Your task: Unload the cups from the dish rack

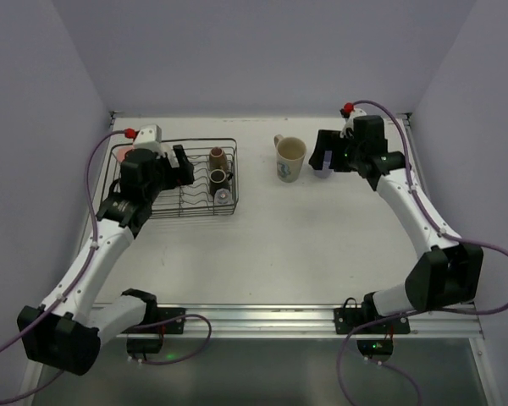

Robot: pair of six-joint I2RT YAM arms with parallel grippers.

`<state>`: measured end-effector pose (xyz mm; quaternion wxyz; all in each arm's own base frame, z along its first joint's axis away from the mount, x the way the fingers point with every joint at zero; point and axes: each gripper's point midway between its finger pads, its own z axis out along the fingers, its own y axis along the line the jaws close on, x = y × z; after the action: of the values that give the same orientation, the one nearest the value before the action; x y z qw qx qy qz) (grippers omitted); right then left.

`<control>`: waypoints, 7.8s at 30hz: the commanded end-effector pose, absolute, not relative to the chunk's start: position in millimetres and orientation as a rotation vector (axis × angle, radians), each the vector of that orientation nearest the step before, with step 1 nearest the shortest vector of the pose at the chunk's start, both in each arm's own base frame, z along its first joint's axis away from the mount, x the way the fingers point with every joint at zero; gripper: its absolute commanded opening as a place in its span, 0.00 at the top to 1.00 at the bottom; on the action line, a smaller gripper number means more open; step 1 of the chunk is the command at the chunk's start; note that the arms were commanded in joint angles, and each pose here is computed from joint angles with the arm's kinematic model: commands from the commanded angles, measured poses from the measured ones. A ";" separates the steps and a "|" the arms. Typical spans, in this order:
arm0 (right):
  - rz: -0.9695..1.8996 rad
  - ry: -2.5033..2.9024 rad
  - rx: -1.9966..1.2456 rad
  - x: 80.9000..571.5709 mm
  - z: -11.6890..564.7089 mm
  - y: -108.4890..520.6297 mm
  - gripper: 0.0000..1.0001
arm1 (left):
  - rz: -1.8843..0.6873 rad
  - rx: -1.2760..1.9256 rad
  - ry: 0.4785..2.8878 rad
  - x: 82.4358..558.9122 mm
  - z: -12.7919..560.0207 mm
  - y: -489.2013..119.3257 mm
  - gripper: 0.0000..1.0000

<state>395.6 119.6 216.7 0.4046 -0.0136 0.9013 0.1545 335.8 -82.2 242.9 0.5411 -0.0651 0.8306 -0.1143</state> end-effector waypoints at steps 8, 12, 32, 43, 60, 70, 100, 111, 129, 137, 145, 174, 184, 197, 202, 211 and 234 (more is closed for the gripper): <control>0.672 1.960 -0.100 354.0 260.4 154.0 0.01 | -0.052 -0.321 1.988 423.2 236.4 -19.3 0.00; 0.721 1.947 -0.128 351.8 262.4 161.8 0.01 | -0.008 -0.287 2.026 437.6 224.1 -15.5 0.00; 0.773 1.972 -0.212 349.0 255.3 186.7 0.01 | 0.138 -0.316 2.060 469.1 185.5 12.3 0.00; 0.759 1.978 -0.276 344.1 253.8 203.3 0.01 | 0.189 -0.312 2.078 480.2 167.8 17.4 0.00; 0.768 1.953 -0.303 338.0 259.0 210.0 0.01 | 0.186 -0.289 2.106 499.8 133.2 14.1 0.00; 0.785 1.948 -0.308 334.1 260.6 212.7 0.01 | 0.148 -0.307 2.046 500.1 143.2 11.4 0.21; 1.579 1.544 -0.174 286.8 338.7 319.9 0.02 | -0.666 -0.167 1.652 380.1 341.4 -92.0 1.00; 1.691 1.526 -0.174 290.8 324.8 348.6 0.04 | -1.114 -0.060 1.480 316.4 372.7 -144.5 1.00; 1.872 1.438 -0.352 259.2 354.1 382.8 0.25 | -1.371 0.024 1.371 270.6 384.1 -185.6 1.00; 1.996 1.357 -0.367 247.1 360.3 381.5 0.69 | -1.396 0.002 1.367 265.0 377.9 -191.1 0.87; 1.947 1.300 -0.318 239.7 369.5 361.5 1.00 | -1.287 0.054 1.414 269.2 379.3 -189.3 0.15; 0.916 1.883 -0.025 308.9 254.3 191.4 1.00 | -0.652 0.177 1.614 255.8 333.1 -128.1 0.00; 0.234 2.041 0.298 360.5 213.7 62.1 1.00 | -0.543 0.186 1.665 249.4 283.8 -115.0 0.00; -0.010 2.129 0.410 479.9 178.0 -7.9 1.00 | -0.534 0.238 1.668 234.3 283.1 -123.4 0.00; -0.035 2.202 0.397 507.7 159.1 -15.8 1.00 | -0.535 0.244 1.674 234.9 281.9 -125.6 0.00; -0.001 2.309 0.377 526.3 132.9 -7.2 0.96 | -0.490 0.208 1.703 242.3 275.3 -119.4 0.00; 0.611 1.790 0.256 402.4 299.5 72.1 0.28 | -0.177 -0.253 1.769 298.0 279.4 -47.8 0.00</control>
<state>422.6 34.8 248.4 0.5094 0.1535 0.8333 0.1500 286.4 -63.9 238.0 0.5827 -0.0505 0.8060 -0.0905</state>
